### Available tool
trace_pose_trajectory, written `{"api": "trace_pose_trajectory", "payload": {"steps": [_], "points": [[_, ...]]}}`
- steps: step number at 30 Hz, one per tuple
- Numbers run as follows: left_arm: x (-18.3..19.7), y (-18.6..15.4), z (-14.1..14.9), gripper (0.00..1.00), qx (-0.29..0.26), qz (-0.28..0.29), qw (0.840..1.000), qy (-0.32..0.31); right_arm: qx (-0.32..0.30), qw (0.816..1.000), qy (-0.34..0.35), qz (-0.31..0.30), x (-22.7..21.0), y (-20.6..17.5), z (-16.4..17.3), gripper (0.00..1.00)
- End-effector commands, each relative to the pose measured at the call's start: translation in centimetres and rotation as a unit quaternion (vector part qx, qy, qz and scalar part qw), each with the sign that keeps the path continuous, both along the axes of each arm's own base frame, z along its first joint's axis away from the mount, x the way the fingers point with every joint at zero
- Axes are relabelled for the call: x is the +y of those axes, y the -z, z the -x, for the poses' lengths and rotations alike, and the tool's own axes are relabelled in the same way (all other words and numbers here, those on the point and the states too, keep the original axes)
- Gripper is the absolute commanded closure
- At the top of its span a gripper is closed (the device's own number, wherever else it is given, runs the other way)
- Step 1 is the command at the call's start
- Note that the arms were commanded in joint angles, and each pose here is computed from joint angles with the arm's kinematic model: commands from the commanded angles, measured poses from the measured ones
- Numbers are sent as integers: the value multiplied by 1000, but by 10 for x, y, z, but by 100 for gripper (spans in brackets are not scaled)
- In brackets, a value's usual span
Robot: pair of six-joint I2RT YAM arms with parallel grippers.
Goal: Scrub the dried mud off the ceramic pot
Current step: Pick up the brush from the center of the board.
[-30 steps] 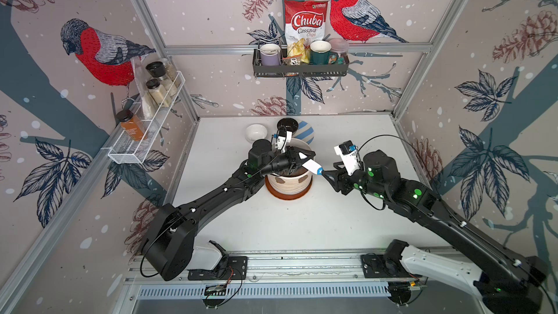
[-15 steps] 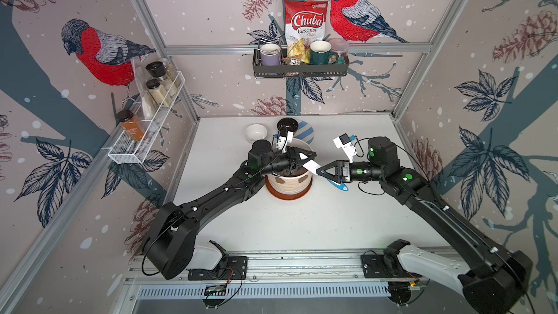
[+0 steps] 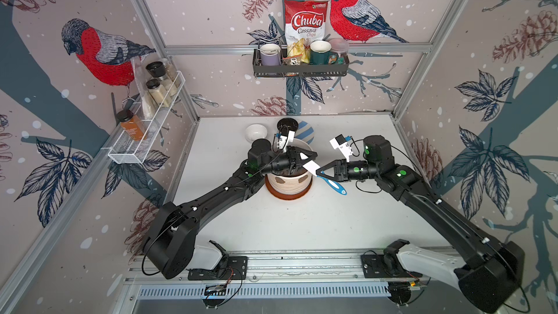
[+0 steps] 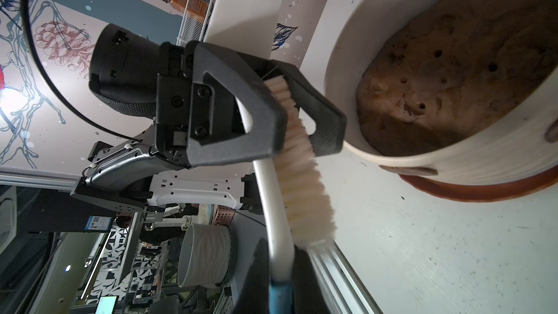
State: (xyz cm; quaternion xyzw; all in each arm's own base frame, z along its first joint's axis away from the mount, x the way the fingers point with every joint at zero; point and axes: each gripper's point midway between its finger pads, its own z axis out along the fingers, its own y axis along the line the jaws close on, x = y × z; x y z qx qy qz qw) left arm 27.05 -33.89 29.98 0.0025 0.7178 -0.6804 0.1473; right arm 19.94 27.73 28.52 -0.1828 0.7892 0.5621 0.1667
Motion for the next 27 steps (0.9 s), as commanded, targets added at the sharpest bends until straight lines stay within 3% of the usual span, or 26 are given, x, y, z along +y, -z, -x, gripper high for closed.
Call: {"api": "trace_pose_trajectory", "payload": {"steps": [1, 4, 6, 8, 9, 15, 23, 27], "points": [[2, -9, -4, 65, -19, 5, 1000, -12, -24, 999, -24, -14, 3, -10, 4, 100], [2, -8, -3, 54, -25, -3, 1000, -9, -38, 999, -16, -3, 0, -8, 3, 100], [3, -4, -2, 38, -28, -22, 999, -8, -51, 999, 3, 19, -5, -3, -1, 100], [5, 1, -1, 12, -37, -47, 998, -6, -62, 997, 14, 45, -10, 2, -3, 100], [6, 0, 0, 5, -45, -59, 997, -7, -67, 996, 16, 56, -12, 5, -3, 100], [23, 4, -4, 4, -66, -126, 990, -24, -89, 993, 20, 69, -17, 5, 1, 100], [60, 2, -16, 4, -74, -157, 983, -66, -101, 992, 25, 68, -19, 0, 3, 100], [84, 3, -19, 4, -78, -183, 976, -85, -127, 986, 48, 97, -26, 2, -2, 100]]}}
